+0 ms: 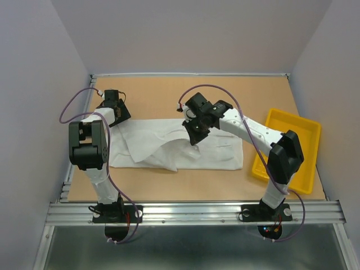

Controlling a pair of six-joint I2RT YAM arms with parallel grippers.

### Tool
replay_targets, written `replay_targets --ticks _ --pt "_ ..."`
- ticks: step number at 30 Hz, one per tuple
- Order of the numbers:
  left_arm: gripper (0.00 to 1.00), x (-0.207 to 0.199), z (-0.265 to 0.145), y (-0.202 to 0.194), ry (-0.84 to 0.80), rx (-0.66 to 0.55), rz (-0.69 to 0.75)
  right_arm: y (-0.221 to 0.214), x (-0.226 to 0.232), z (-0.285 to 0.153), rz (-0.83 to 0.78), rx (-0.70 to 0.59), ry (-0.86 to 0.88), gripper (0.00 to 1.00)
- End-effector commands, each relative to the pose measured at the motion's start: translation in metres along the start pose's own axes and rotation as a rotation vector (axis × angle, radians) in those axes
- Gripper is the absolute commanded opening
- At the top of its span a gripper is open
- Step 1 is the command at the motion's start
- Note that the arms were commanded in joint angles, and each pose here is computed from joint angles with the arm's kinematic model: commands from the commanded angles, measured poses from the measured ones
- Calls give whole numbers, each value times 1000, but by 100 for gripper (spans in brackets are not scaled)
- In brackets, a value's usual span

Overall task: Fold and stack the long sleeve shirts
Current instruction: Fold the shirt

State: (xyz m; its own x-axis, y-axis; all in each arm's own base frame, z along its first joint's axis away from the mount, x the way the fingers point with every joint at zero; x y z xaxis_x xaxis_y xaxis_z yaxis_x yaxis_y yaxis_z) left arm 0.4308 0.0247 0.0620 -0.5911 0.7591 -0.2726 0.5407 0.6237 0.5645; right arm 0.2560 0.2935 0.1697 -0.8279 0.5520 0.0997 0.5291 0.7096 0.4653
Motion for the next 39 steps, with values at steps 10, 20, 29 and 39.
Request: replay_targets --ticks 10,20,29,39 --pt "74 -1 -5 22 35 -74 18 -28 -74 -8 331 -44 59 1" --pt "75 -1 -6 25 35 -81 18 -59 -119 -2 500 42 35 6" --pt "75 -2 -8 26 34 -84 21 -81 -141 6 627 127 -63 13" --pt "87 -32 -58 49 -103 -153 13 -52 -172 -24 663 -143 -180 65"
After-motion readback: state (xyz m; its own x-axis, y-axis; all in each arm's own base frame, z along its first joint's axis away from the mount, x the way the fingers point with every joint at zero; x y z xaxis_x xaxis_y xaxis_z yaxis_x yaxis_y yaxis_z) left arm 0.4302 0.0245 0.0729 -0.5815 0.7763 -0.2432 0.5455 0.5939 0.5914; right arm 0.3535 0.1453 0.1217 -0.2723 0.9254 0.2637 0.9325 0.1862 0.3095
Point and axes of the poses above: each gripper's point midway between its finger pads, its own z axis out along the fingers, its own x axis along the line the jaws close on, y = z × x, the point moved 3 cm from there along -z, back along the fingers, and after that the axes turned 14 degrees about -z, right-handed, at the moved point
